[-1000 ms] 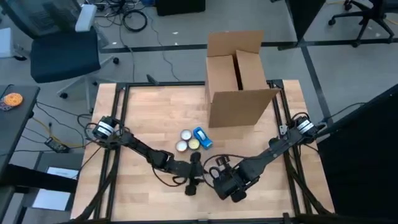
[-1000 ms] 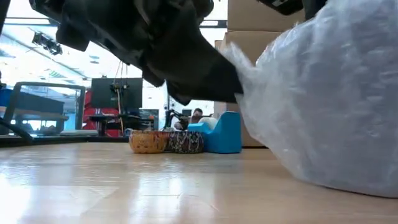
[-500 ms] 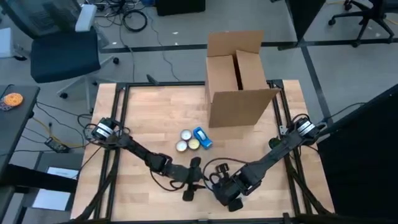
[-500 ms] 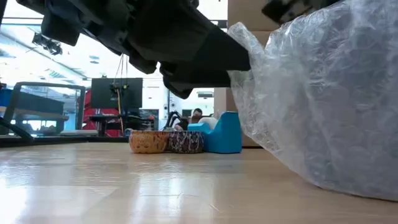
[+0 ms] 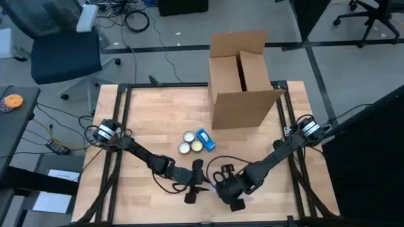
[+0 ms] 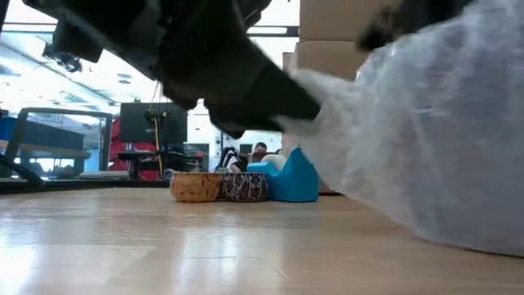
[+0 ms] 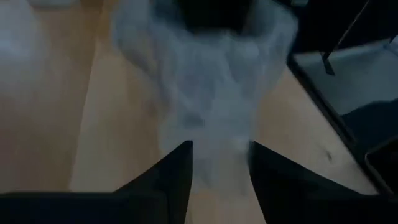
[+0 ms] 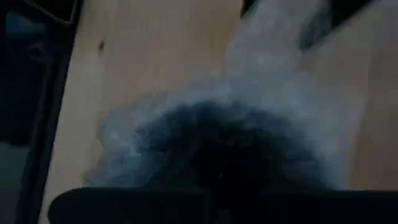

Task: Wrap mug
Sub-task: Wrap the purple mug with the transparent bubble wrap

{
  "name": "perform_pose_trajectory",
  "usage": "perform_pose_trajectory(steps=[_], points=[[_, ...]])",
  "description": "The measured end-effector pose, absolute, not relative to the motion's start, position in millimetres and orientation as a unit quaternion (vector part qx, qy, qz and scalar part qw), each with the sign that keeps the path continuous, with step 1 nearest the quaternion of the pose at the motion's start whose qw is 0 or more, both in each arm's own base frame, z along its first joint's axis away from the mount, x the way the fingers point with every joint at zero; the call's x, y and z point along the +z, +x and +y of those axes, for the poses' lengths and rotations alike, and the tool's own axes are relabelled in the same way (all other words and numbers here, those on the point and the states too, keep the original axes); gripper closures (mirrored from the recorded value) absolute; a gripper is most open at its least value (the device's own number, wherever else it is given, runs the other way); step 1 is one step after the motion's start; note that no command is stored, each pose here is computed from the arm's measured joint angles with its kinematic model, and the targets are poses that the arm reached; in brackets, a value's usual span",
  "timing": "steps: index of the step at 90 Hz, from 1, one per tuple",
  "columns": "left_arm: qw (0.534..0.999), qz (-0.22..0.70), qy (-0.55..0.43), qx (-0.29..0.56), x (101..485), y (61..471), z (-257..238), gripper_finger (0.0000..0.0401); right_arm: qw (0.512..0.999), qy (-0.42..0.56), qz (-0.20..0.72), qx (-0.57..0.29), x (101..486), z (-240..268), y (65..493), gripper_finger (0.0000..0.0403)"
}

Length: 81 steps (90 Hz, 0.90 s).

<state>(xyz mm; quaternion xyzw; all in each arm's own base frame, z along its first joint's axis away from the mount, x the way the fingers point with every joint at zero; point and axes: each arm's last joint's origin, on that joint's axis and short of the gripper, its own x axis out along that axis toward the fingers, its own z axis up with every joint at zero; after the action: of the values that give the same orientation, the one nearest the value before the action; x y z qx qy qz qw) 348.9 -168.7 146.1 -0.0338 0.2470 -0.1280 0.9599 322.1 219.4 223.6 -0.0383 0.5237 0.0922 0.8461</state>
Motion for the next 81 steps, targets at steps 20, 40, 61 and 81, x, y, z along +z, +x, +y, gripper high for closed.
perform_pose_trajectory(steps=[20,40,61,81], points=[[0.957,0.258,-0.028,-0.126,175,338,-163,0.0264,0.866,-0.060,0.492,0.072,252,230,317,0.0403],[0.958,0.265,-0.017,-0.112,202,322,-160,0.0264,0.866,-0.078,0.493,0.030,226,231,318,0.0403],[0.956,0.273,-0.004,-0.106,212,311,-162,0.0264,0.846,-0.071,0.526,0.045,183,233,324,0.0403],[0.955,0.282,0.001,-0.095,210,309,-161,0.0264,0.813,-0.058,0.577,0.054,179,228,323,0.0402]])
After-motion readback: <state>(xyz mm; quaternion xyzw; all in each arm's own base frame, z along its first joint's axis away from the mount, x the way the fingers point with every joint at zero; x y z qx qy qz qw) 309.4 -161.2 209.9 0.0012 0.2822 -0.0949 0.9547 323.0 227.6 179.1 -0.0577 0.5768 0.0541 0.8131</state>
